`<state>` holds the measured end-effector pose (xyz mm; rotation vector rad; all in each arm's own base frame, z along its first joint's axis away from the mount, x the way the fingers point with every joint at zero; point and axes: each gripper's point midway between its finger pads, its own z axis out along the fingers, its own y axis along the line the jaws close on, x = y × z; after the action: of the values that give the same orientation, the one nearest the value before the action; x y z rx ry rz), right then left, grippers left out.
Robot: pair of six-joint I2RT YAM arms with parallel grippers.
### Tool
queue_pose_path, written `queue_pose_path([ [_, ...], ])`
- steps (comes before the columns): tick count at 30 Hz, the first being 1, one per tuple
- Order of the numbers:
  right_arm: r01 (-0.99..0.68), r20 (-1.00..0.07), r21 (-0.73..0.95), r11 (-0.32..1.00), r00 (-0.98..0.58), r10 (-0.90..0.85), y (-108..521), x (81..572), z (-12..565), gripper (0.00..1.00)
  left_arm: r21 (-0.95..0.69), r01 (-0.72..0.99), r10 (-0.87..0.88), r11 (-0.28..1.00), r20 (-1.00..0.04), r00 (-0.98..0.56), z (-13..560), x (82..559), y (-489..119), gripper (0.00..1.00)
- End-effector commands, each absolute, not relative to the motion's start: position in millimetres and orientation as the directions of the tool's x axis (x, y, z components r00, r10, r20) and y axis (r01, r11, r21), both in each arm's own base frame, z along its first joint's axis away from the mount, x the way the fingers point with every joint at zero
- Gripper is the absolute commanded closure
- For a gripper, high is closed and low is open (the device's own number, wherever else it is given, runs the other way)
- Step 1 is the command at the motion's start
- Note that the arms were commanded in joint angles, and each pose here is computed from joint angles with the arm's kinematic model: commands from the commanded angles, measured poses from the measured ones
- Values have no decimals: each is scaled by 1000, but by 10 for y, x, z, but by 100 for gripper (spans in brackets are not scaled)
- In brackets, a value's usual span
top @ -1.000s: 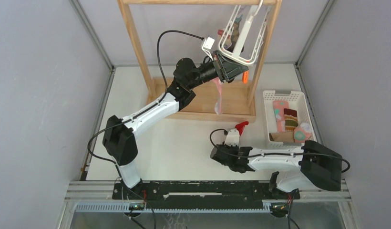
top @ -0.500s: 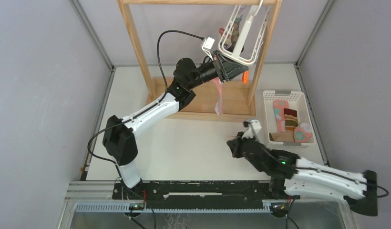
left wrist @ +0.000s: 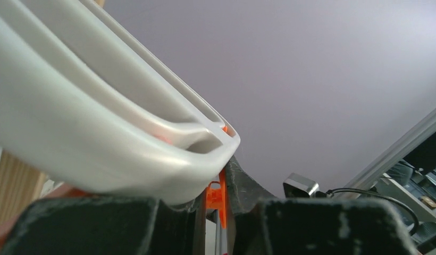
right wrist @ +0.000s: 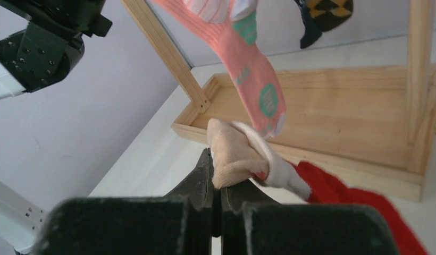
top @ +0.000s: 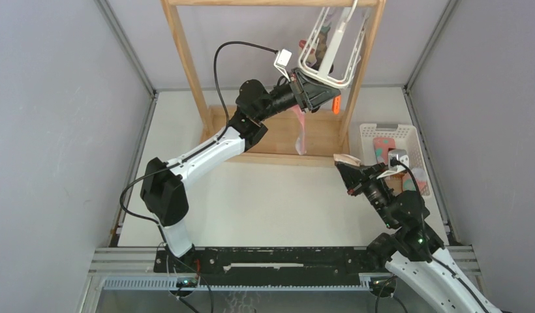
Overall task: Clip the socks to the hanger
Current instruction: Pick up the sock at the center of the board.
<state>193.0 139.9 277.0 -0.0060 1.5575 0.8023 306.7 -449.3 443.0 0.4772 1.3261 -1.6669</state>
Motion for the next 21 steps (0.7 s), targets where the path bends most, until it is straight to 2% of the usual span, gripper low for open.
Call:
queue_pose_path([
  [1,-607,-860,394,690,22,511,1517,1991,3423,100,-561,816,-370,-142,-734,-569,4614,2751,-4490,100],
  [5,-635,-846,333,697,126,519,1545,2118,3720,100,-588,786,-377,-191,-695,-612,4705,2724,-4493,100],
  [11,-643,-813,267,717,250,527,1474,2184,4096,100,-627,755,-401,-192,-652,-644,4733,2795,-4503,100],
  [21,-595,-785,237,768,349,512,1325,2292,4328,100,-678,705,-416,-207,-591,-691,4703,2874,-4515,100],
])
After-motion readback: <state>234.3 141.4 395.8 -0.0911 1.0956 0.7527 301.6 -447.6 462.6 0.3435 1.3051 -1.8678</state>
